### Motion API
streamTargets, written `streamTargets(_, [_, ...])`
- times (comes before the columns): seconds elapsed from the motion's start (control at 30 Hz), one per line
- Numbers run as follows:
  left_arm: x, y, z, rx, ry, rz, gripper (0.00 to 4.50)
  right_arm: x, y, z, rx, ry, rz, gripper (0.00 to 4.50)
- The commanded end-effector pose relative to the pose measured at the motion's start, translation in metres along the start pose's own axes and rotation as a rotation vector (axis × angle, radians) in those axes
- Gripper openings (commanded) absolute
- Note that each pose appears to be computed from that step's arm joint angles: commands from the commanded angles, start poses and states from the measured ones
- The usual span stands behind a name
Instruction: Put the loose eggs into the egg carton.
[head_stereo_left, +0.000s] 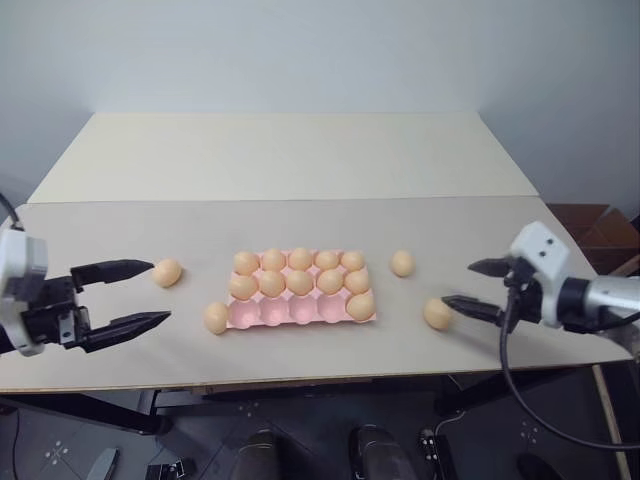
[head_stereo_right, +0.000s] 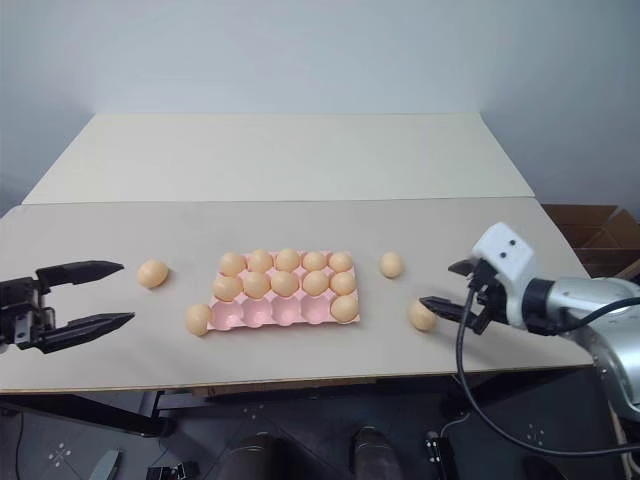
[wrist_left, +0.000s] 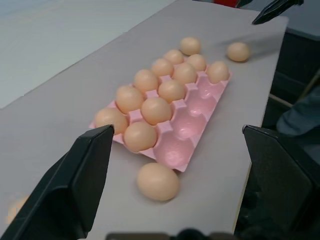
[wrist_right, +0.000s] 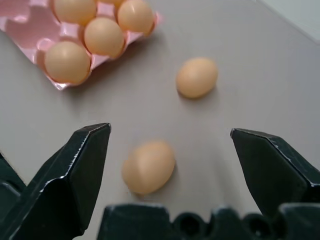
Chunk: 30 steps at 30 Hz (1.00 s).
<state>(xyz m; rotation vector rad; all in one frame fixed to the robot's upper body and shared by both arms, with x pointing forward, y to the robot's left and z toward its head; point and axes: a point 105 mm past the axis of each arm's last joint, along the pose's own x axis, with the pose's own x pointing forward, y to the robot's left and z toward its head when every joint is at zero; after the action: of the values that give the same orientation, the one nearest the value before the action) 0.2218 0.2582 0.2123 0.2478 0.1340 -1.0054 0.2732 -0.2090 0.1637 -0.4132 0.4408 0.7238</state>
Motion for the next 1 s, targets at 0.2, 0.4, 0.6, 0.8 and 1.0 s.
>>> streamTargets(0.2, [0.002,0.005,0.01,0.034,0.001,-0.031,4.47,0.031,0.003,-0.033,0.049,0.159,-0.155,4.5])
streamTargets(0.4, [0.002,0.006,0.013,0.042,-0.002,-0.035,4.5,0.046,-0.002,-0.031,0.084,0.133,-0.206,3.59])
streamTargets(0.6, [-0.001,0.006,0.015,0.05,0.004,-0.023,4.5,0.044,0.002,-0.026,0.09,0.114,-0.183,1.97])
streamTargets(0.8, [-0.006,0.004,0.016,0.054,0.011,-0.016,4.5,0.042,0.023,0.041,0.0,-0.095,-0.074,1.96])
streamTargets(1.0, [-0.012,0.002,0.015,0.052,0.023,-0.002,4.5,0.079,0.073,0.087,-0.068,-0.221,0.114,1.96])
